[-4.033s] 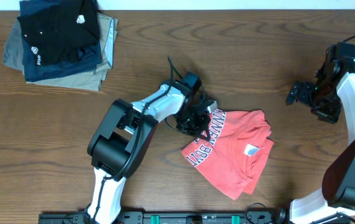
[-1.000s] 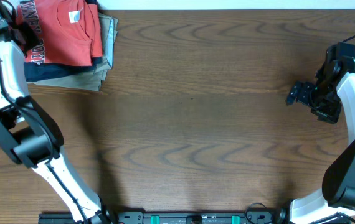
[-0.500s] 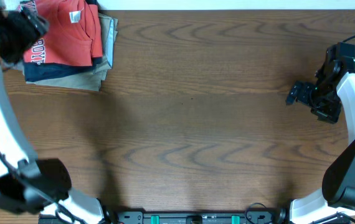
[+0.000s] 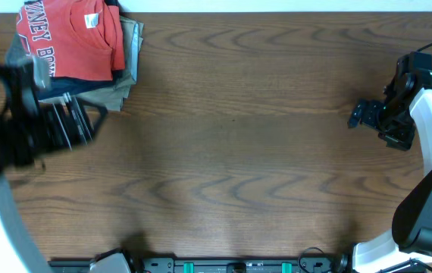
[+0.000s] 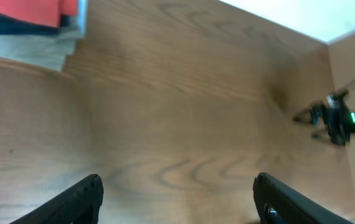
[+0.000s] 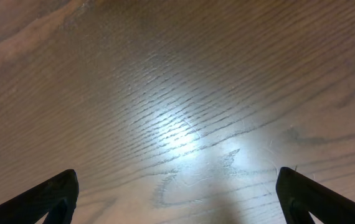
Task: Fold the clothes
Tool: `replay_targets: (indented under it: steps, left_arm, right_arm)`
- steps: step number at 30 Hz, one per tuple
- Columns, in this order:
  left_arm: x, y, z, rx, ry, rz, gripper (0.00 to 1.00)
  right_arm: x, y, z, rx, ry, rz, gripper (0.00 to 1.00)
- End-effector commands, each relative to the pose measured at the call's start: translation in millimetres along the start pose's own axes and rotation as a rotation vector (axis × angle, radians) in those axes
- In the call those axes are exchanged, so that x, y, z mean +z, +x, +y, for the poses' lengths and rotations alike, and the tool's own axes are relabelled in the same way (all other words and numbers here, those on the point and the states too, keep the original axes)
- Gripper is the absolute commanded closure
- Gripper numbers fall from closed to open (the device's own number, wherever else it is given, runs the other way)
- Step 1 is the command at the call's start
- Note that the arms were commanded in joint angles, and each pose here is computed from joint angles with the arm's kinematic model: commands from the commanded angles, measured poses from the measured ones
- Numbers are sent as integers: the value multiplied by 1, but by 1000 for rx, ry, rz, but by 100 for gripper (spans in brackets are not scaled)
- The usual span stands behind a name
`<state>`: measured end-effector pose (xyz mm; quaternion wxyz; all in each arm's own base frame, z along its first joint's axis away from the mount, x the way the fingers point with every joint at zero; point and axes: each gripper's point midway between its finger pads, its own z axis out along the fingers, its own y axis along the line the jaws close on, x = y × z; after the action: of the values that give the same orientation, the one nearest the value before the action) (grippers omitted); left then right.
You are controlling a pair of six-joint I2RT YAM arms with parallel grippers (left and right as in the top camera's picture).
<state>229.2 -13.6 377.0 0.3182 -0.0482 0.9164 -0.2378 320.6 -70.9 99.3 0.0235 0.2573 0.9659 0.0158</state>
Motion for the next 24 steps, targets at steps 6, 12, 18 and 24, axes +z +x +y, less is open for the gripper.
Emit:
replay_targets:
  steps: [6,12,18,24]
  left_arm:
    - [-15,94,-34,66,46,-35,2]
    - [-27,124,-48,69,39,-116,2]
    - [-37,137,-45,112,-36,-170,2]
    - [-37,143,-48,120,-11,-150,2]
  right_arm:
    - [-3,-1,1,2,-7,-10,1]
    - [-3,-1,1,2,-7,-10,1]
    - [-3,-1,1,2,-7,-10,1]
    - [-3,-1,1,2,-7,-10,1]
